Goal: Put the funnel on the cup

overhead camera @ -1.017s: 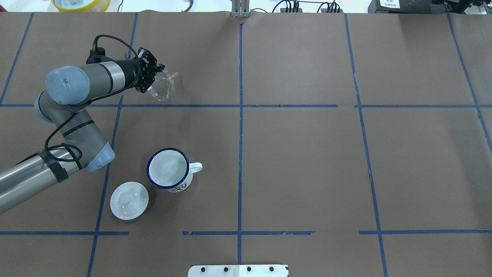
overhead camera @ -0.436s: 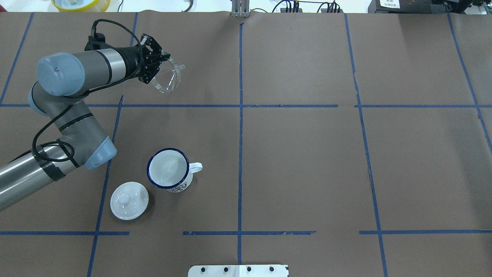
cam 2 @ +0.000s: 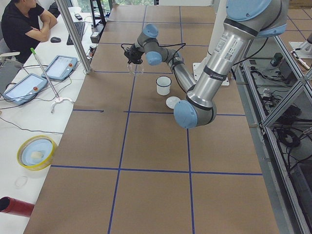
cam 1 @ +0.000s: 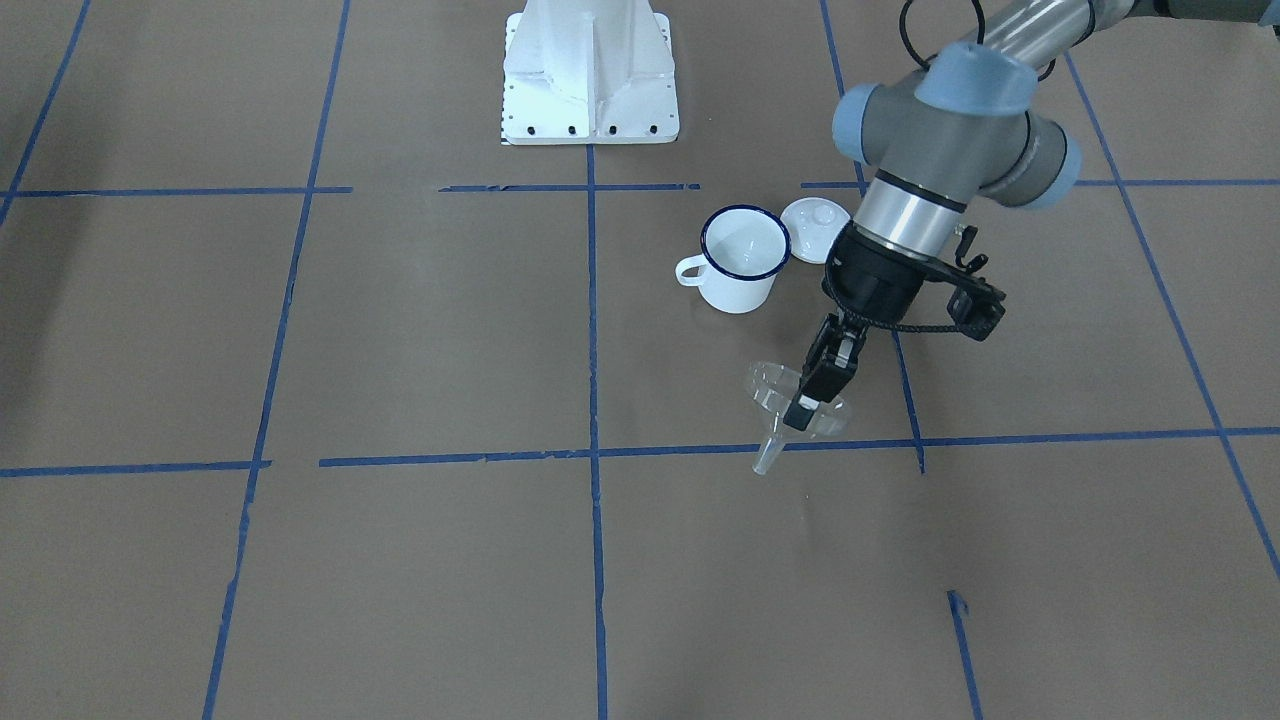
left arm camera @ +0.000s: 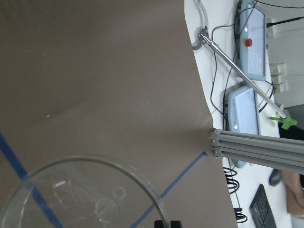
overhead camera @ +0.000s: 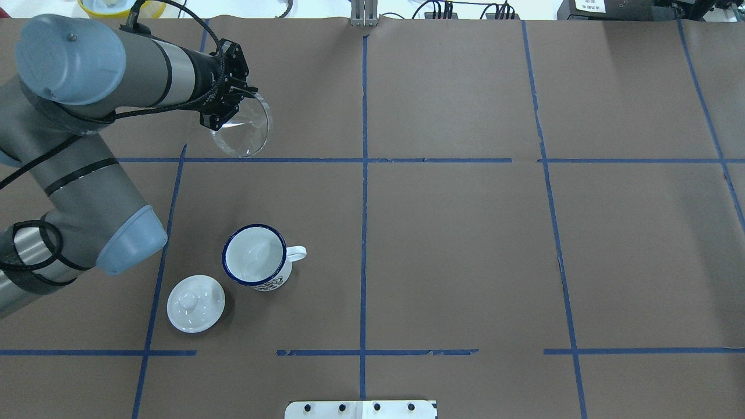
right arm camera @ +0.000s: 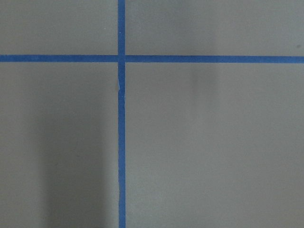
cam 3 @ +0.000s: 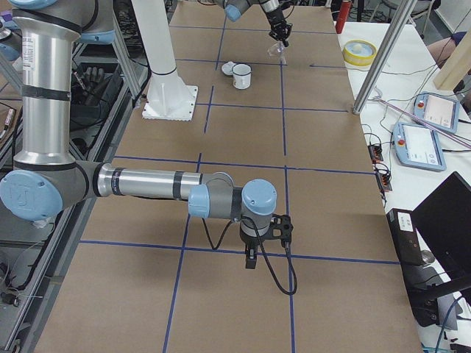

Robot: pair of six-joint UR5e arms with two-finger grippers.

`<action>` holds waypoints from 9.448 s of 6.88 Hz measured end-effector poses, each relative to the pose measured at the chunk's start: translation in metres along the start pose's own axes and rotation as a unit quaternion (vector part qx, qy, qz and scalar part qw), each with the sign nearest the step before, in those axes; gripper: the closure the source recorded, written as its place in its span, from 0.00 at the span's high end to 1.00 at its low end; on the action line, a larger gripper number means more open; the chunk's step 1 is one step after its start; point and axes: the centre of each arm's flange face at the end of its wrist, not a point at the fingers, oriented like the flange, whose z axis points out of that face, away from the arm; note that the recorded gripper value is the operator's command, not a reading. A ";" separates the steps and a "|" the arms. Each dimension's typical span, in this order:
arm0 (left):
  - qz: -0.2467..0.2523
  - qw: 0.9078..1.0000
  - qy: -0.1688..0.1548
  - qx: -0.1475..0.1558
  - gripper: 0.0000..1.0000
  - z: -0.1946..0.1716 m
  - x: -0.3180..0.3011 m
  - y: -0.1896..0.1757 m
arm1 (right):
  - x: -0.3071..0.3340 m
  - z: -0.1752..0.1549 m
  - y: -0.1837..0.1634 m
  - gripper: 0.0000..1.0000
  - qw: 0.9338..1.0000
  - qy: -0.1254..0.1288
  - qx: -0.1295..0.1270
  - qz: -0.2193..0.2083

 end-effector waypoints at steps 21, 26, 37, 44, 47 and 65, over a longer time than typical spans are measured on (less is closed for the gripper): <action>0.152 0.948 -0.278 -0.030 0.00 0.088 -0.088 0.101 | 0.000 0.000 0.000 1.00 1.000 0.000 0.000 0.000; 0.156 0.950 -0.269 -0.028 0.00 0.090 -0.087 0.100 | 0.000 0.000 0.000 1.00 1.000 0.000 0.000 0.000; 0.159 0.951 -0.265 -0.032 1.00 0.093 -0.091 0.100 | 0.000 0.000 0.000 1.00 1.000 0.000 0.000 0.000; 0.369 0.902 -0.206 -0.087 1.00 0.024 -0.050 -0.070 | 0.000 0.000 0.000 1.00 1.000 0.000 0.000 0.000; 0.478 0.849 -0.187 -0.128 1.00 -0.027 -0.108 -0.281 | 0.000 0.000 0.000 1.00 1.000 0.000 0.000 0.000; 0.587 0.778 -0.192 -0.118 1.00 -0.112 -0.250 -0.604 | 0.000 0.000 0.000 1.00 1.000 0.000 0.000 0.000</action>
